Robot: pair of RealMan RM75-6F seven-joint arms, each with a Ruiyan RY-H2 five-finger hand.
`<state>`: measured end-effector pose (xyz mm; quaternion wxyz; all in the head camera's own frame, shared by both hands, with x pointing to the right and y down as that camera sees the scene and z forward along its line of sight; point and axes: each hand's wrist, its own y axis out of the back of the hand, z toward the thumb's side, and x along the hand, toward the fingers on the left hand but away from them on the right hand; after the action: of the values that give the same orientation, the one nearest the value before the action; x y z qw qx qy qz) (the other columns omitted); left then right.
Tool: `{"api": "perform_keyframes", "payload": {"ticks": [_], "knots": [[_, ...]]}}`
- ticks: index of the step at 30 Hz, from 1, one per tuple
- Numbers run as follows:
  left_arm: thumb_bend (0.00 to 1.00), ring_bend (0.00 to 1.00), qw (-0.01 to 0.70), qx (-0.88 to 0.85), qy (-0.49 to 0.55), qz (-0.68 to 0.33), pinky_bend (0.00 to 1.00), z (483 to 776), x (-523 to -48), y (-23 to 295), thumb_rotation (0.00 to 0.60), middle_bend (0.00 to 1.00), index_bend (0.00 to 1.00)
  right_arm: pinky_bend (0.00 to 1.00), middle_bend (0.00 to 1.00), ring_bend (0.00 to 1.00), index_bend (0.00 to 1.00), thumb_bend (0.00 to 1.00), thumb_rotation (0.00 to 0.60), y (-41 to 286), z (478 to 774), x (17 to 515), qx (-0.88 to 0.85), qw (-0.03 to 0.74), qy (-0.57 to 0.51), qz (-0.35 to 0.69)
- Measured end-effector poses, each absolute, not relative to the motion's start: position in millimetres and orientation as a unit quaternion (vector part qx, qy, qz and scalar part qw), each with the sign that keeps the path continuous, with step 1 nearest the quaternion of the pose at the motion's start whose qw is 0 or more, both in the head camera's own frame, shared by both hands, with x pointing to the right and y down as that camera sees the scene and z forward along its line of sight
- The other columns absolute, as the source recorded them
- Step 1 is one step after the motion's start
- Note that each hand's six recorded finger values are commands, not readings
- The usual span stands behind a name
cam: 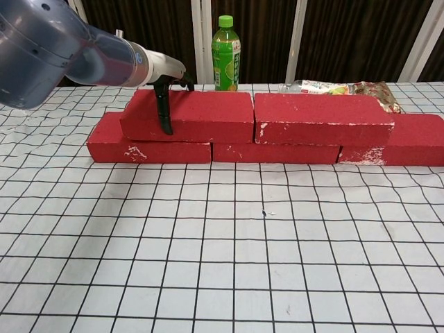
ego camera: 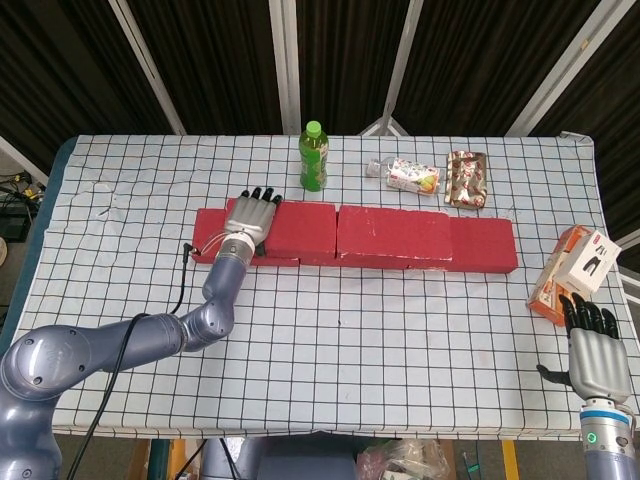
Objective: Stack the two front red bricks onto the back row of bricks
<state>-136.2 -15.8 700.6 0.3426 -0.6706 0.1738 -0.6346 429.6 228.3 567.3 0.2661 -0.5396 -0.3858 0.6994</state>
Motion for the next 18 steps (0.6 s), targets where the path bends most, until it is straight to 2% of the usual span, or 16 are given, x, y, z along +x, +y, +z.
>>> {"api": "perform_keyframes", "payload": {"ticks": [9,18], "knots": [[0.00,0.00,0.340,-0.671,0.176,-0.635,0.09,698.9,-135.4,-16.2,0.600,0.00,0.04,0.00,0.00,0.00,0.02,0.13,0.600,228.2,567.5,429.2,-0.540,0.266,-0.386,0.699],[0.00,0.00,0.341,-0.668,0.175,-0.638,0.06,698.2,-137.1,-16.6,0.600,0.00,0.03,0.00,0.00,0.00,0.02,0.13,0.600,228.4,567.8,429.2,-0.540,0.264,-0.386,0.700]]}}
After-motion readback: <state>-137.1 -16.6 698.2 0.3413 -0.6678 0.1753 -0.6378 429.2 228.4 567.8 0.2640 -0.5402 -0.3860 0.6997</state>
